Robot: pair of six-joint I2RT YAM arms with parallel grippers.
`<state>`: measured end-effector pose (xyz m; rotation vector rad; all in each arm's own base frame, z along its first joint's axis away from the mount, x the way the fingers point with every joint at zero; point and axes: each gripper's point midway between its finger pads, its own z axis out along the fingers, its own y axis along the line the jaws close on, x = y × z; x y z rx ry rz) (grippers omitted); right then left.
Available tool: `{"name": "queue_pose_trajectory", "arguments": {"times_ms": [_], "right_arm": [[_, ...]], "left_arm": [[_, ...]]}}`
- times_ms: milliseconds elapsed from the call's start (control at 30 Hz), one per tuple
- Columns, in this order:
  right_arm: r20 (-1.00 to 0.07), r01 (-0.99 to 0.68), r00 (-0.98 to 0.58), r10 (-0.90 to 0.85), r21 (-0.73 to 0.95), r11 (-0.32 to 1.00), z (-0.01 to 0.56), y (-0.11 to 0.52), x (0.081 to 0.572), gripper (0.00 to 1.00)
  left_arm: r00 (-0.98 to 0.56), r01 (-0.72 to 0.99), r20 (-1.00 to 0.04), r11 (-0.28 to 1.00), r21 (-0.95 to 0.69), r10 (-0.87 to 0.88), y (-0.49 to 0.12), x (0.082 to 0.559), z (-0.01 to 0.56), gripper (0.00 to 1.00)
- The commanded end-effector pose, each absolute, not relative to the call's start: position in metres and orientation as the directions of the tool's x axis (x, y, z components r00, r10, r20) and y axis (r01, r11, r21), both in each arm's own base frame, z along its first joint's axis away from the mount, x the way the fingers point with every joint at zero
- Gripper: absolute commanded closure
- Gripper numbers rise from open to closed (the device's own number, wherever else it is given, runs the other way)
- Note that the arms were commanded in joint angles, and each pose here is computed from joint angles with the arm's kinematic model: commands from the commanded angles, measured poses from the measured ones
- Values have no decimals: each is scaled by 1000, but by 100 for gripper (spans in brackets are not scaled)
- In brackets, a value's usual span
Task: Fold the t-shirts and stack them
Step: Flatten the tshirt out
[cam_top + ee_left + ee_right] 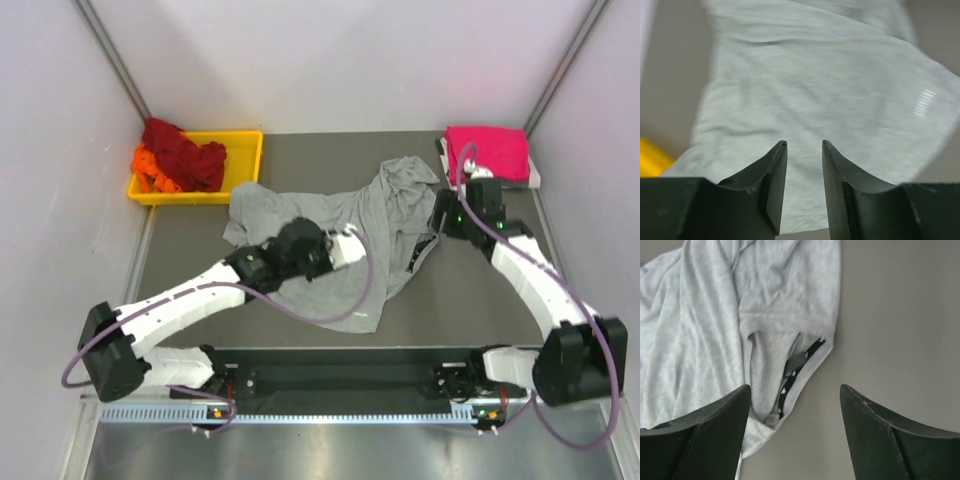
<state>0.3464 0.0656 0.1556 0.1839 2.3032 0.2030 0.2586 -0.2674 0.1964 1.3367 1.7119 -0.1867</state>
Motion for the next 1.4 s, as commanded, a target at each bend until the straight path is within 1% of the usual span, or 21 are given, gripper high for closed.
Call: {"name": "queue_pose_trajectory", "arguments": {"times_ms": [0, 133, 333, 500, 600, 667, 700, 767, 800, 867, 900, 967, 1000, 1033, 1100, 1133, 1167, 1233, 1267, 1333, 1367], "right_arm": [[-673, 51, -679, 293, 354, 934, 128, 88, 319, 29], [-599, 59, -709, 371, 474, 879, 97, 107, 286, 36], [-553, 41, -755, 353, 498, 866, 71, 134, 265, 38], [-528, 38, -777, 343, 504, 863, 56, 144, 262, 40], [-506, 47, -793, 338, 502, 863, 44, 147, 264, 43], [-503, 51, -793, 344, 508, 860, 42, 148, 267, 50], [-503, 50, -792, 345, 510, 859, 43, 149, 268, 57], [-501, 46, -795, 342, 512, 857, 42, 149, 267, 70], [-498, 47, -798, 340, 511, 858, 40, 150, 266, 84], [-506, 66, -786, 355, 503, 862, 41, 141, 266, 100], [-514, 72, -778, 361, 498, 864, 43, 135, 266, 100], [-541, 111, -741, 398, 486, 867, 51, 114, 268, 100], [-560, 109, -729, 393, 472, 875, 56, 107, 269, 100], [-573, 140, -707, 415, 462, 876, 63, 93, 270, 100], [-592, 147, -692, 413, 444, 884, 69, 80, 270, 100], [-603, 165, -670, 432, 447, 879, 74, 70, 271, 100], [-599, 182, -670, 438, 440, 879, 73, 64, 269, 100], [-613, 194, -651, 449, 437, 878, 77, 52, 269, 100], [-609, 231, -626, 487, 452, 862, 78, 37, 270, 100], [-615, 245, -607, 504, 458, 854, 82, 24, 272, 100], [-621, 260, -582, 525, 470, 843, 87, 14, 276, 100]], "left_arm": [[83, 927, -661, 186, 327, 746, -299, 205, 134, 60], [182, 944, -618, 40, 328, 765, -332, 167, 102, 56], [238, 957, -604, -79, 278, 761, -360, 136, 66, 56], [226, 968, -583, -112, 225, 780, -365, 124, 34, 58], [206, 967, -556, -83, 239, 805, -367, 132, 20, 59], [182, 966, -551, -45, 253, 814, -372, 139, 18, 60], [178, 959, -555, -18, 282, 812, -374, 146, 20, 62], [177, 958, -563, -9, 288, 807, -374, 147, 21, 76], [176, 961, -570, -14, 277, 803, -375, 144, 22, 84], [173, 962, -561, -17, 273, 809, -372, 143, 21, 100], [169, 959, -552, -7, 285, 817, -369, 146, 22, 100], [145, 953, -549, 34, 303, 823, -362, 154, 33, 100], [121, 952, -585, 72, 297, 802, -362, 157, 52, 100], [92, 959, -592, 90, 270, 801, -358, 159, 65, 100], [-10, 959, -645, 191, 211, 764, -346, 182, 97, 100], [-27, 959, -701, 217, 184, 713, -344, 188, 128, 100], [-86, 934, -729, 310, 179, 679, -328, 218, 154, 100], [-120, 883, -801, 432, 184, 587, -307, 254, 199, 100], [-143, 803, -837, 556, 214, 529, -280, 297, 228, 100], [-131, 689, -874, 677, 259, 468, -251, 338, 266, 100], [-142, 584, -886, 760, 285, 441, -221, 368, 281, 100]]}}
